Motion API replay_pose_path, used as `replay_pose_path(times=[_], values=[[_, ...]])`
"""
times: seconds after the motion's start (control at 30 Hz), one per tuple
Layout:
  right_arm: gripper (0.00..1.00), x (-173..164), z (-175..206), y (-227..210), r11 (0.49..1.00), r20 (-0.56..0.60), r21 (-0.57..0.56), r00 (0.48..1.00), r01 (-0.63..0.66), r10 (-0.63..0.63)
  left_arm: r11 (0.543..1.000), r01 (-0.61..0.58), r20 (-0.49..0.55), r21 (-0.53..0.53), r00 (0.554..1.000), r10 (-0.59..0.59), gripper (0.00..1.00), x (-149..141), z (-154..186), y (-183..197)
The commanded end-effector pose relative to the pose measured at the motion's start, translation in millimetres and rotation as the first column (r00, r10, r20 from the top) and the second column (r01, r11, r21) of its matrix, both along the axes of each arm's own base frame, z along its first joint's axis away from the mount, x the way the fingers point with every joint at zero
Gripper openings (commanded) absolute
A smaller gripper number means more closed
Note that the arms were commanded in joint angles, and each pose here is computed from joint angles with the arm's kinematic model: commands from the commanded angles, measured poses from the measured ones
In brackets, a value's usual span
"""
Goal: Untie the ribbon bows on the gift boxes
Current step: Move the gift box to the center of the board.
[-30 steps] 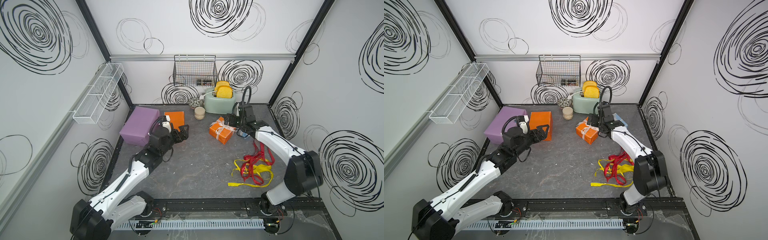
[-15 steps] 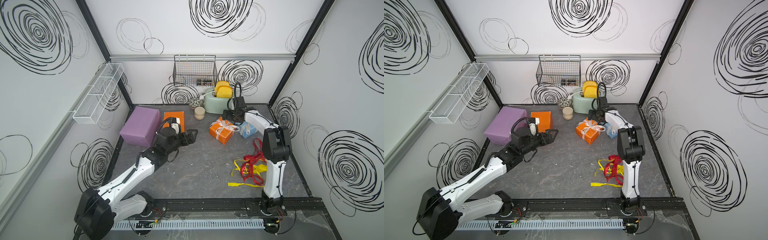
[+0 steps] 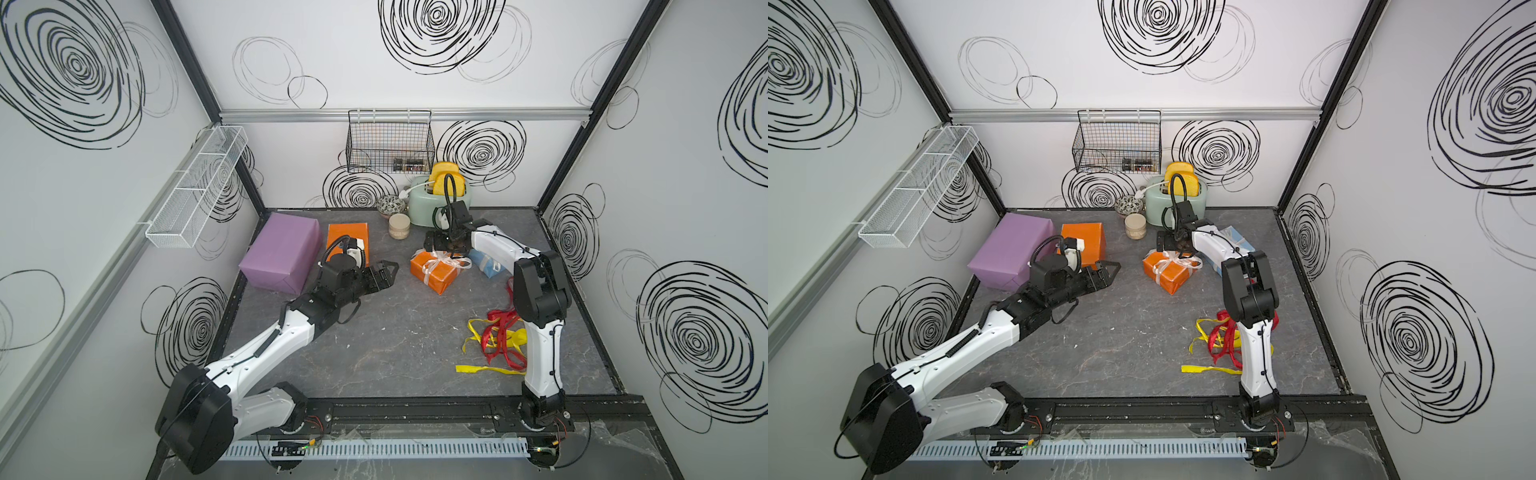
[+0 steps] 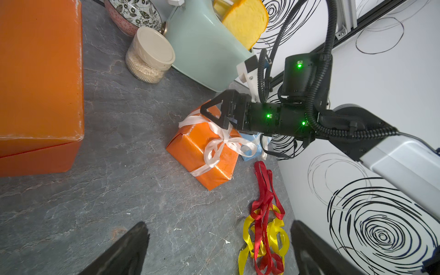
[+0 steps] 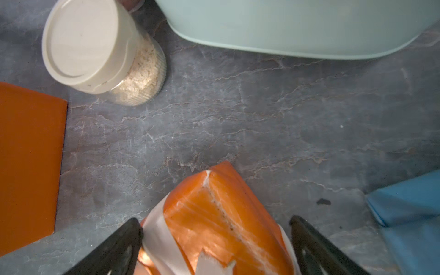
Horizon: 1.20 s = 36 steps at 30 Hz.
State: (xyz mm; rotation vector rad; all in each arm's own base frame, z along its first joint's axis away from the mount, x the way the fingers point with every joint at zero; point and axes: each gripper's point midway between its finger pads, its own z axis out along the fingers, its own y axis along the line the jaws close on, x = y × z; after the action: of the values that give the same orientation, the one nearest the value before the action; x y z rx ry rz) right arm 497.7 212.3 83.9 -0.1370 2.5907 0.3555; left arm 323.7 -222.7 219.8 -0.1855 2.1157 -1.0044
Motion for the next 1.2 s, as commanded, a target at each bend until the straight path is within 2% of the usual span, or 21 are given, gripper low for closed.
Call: replay_pose_path(times=[0.0, 0.23, 0.57, 0.67, 0.77, 0.93, 1.03, 1.17], values=[[0.98, -28.1, -17.8, 6.6, 0.999, -0.070, -0.036, 0.997, -0.028, 0.025, 0.999, -0.030, 0.030, -0.013, 0.999, 0.031, 0.96, 6.5, 8.7, 6.1], [0.98, -82.9, -13.1, 57.0, 0.997, -0.092, 0.019, 0.993, -0.069, 0.070, 0.996, -0.082, 0.058, -0.023, 0.995, 0.083, 0.96, 13.2, 18.7, 23.4], [0.98, -153.6, 10.1, 157.6, 0.946, -0.021, 0.062, 0.947, -0.318, 0.319, 0.988, -0.130, 0.092, -0.078, 0.986, 0.137, 0.96, 19.0, 35.3, 45.3], [0.98, -163.2, 17.8, 173.9, 0.940, 0.004, 0.032, 0.940, -0.341, 0.341, 0.988, -0.129, 0.094, -0.084, 0.986, 0.137, 0.96, 19.4, 36.3, 46.3], [0.98, -158.2, 35.3, 171.6, 0.955, 0.019, 0.006, 0.955, -0.297, 0.297, 0.987, -0.137, 0.094, -0.082, 0.985, 0.144, 0.96, 18.9, 37.1, 47.6], [0.99, -162.2, 90.4, 156.0, 0.966, 0.105, 0.029, 0.962, -0.257, 0.253, 0.985, -0.145, 0.111, -0.089, 0.982, 0.155, 0.96, 17.2, 47.1, 52.4], [0.99, -168.1, 119.9, 131.3, 0.973, 0.191, 0.081, 0.962, -0.216, 0.197, 0.987, -0.133, 0.119, -0.095, 0.982, 0.144, 0.96, 16.3, 49.6, 50.4], [0.98, -178.0, 131.5, 78.2, 0.971, 0.319, 0.193, 0.945, -0.142, 0.075, 0.990, -0.072, 0.112, -0.119, 0.990, 0.085, 0.96, 12.3, 49.8, 36.8]])
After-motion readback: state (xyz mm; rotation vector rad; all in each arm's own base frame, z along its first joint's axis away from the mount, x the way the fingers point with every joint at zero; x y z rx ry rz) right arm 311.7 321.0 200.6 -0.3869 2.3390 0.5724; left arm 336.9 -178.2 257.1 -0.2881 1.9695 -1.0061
